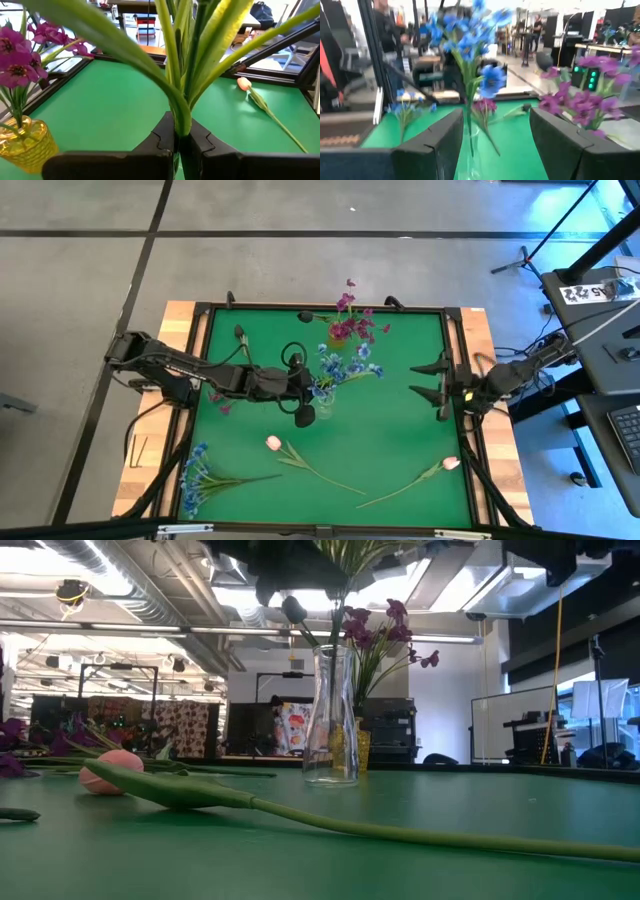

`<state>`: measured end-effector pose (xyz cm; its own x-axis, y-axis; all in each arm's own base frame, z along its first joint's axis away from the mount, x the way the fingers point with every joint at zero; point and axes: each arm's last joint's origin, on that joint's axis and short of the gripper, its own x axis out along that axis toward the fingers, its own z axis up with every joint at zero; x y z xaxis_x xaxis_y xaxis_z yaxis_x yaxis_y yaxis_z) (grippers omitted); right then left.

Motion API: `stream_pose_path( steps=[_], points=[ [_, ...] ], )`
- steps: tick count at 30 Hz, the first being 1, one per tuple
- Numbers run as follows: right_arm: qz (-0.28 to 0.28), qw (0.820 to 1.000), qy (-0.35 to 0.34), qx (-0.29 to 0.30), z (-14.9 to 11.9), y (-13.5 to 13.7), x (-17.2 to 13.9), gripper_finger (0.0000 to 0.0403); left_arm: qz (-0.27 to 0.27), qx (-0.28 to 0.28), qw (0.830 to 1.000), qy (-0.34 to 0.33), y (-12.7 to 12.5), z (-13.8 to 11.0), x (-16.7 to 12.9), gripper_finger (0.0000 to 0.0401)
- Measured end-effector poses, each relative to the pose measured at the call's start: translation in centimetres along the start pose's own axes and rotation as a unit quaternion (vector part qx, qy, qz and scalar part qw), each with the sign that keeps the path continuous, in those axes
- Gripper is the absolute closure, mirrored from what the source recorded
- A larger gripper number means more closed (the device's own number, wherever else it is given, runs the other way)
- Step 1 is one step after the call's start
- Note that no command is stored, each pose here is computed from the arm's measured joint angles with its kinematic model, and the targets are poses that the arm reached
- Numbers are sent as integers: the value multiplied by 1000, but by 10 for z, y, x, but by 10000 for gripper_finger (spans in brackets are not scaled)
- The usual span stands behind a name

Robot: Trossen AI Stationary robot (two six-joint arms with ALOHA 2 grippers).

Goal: Sort flowers into vase by color
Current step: Put the top blue flowers into the transparent vase

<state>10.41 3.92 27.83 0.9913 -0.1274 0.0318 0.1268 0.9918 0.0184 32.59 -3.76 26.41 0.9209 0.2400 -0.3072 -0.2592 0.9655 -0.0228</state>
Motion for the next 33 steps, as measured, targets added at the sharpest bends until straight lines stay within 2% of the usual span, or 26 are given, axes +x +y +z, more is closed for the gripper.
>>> stream_pose_path(
  steps=[12, 22, 33],
  points=[
    [-1, 1000, -9, 9, -26, -8, -11, 176, -2, -19, 1000, -7, 3, -21, 0, 396],
    [-10, 1000, -10, 13, -27, -9, -11, 176, 4, -34, 999, -7, 6, -26, 2, 393],
    [-10, 1000, -12, 22, -27, -8, -11, 176, 14, -45, 999, -10, 8, -25, 3, 309]
  ],
)
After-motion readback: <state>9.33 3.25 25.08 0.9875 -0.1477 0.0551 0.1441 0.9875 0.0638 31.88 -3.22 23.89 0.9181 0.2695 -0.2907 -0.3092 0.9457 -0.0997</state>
